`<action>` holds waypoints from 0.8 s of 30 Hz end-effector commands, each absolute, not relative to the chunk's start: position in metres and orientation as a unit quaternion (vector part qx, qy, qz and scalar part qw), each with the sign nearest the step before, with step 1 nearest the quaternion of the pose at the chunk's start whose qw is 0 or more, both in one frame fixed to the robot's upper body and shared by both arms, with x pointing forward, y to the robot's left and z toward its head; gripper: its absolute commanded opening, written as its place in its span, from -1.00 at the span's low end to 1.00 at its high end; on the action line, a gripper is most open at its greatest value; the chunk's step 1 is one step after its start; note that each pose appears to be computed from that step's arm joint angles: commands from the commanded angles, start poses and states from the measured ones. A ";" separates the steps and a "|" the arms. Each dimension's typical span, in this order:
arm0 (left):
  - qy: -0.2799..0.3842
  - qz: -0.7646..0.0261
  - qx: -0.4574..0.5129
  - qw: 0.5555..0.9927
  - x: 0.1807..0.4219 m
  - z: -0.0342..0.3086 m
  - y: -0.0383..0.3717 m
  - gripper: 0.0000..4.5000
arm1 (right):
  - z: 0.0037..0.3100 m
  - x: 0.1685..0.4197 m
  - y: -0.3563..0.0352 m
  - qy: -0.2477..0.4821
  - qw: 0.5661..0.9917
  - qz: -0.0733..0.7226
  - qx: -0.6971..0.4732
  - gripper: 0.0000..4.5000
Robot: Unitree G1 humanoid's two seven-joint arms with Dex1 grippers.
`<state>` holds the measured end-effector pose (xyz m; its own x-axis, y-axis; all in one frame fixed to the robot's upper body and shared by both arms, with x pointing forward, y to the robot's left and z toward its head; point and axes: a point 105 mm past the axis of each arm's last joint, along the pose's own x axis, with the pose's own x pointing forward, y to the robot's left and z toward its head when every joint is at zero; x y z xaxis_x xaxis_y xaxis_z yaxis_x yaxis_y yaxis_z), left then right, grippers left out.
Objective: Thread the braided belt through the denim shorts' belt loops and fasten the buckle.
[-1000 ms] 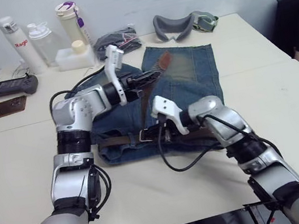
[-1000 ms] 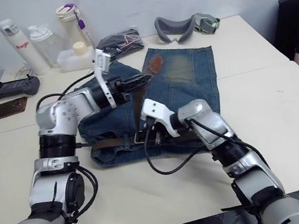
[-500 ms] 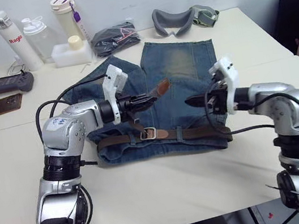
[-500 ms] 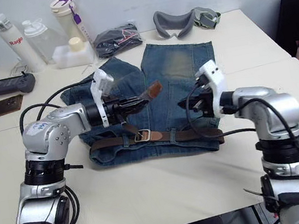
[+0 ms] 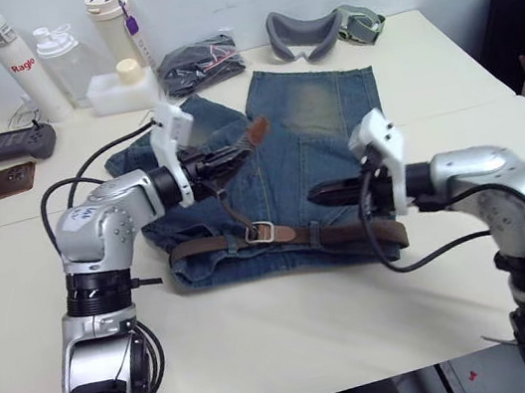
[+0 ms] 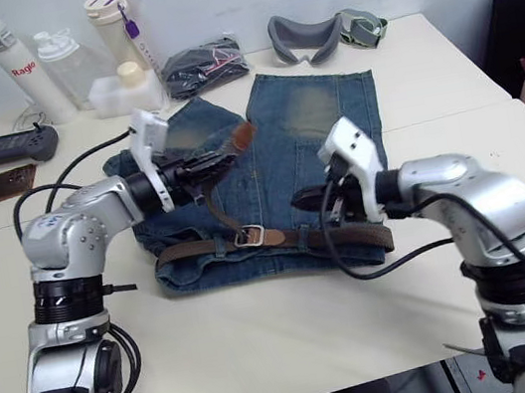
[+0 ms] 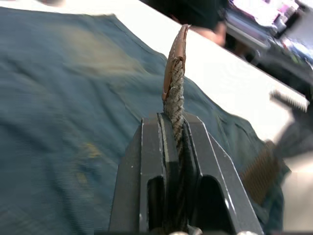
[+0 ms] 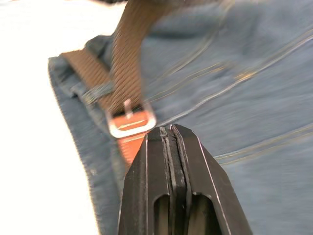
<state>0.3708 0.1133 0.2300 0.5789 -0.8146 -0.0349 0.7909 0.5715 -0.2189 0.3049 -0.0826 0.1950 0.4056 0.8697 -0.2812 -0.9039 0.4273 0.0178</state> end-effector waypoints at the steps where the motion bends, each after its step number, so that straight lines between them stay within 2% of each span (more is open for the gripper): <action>1: 0.096 -0.433 -0.108 0.889 0.360 0.213 0.133 -1.00 | 0.199 0.310 -0.066 0.109 0.830 0.544 -0.053 -0.98; 5: 0.150 -0.402 -0.109 0.897 0.345 0.173 0.144 -1.00 | 0.191 0.324 -0.038 0.124 0.817 0.563 -0.002 -0.98; 8: 0.163 -0.383 -0.104 0.903 0.339 0.157 0.149 -1.00 | 0.187 0.328 -0.022 0.136 0.803 0.579 0.029 -0.98; 13: 0.160 -0.368 -0.106 0.910 0.336 0.152 0.150 -1.00 | 0.171 0.329 -0.012 0.169 0.784 0.596 0.022 -0.98; 24: 0.156 -0.357 -0.099 0.916 0.335 0.151 0.156 -1.00 | 0.149 0.328 -0.018 0.224 0.764 0.605 0.003 -0.98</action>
<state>0.3369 0.1537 0.1436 0.6863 -0.6864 -0.2405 0.6122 0.7237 -0.3185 0.3292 -0.0234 0.1473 0.1955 0.9236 -0.3297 -0.9131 0.2941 0.2823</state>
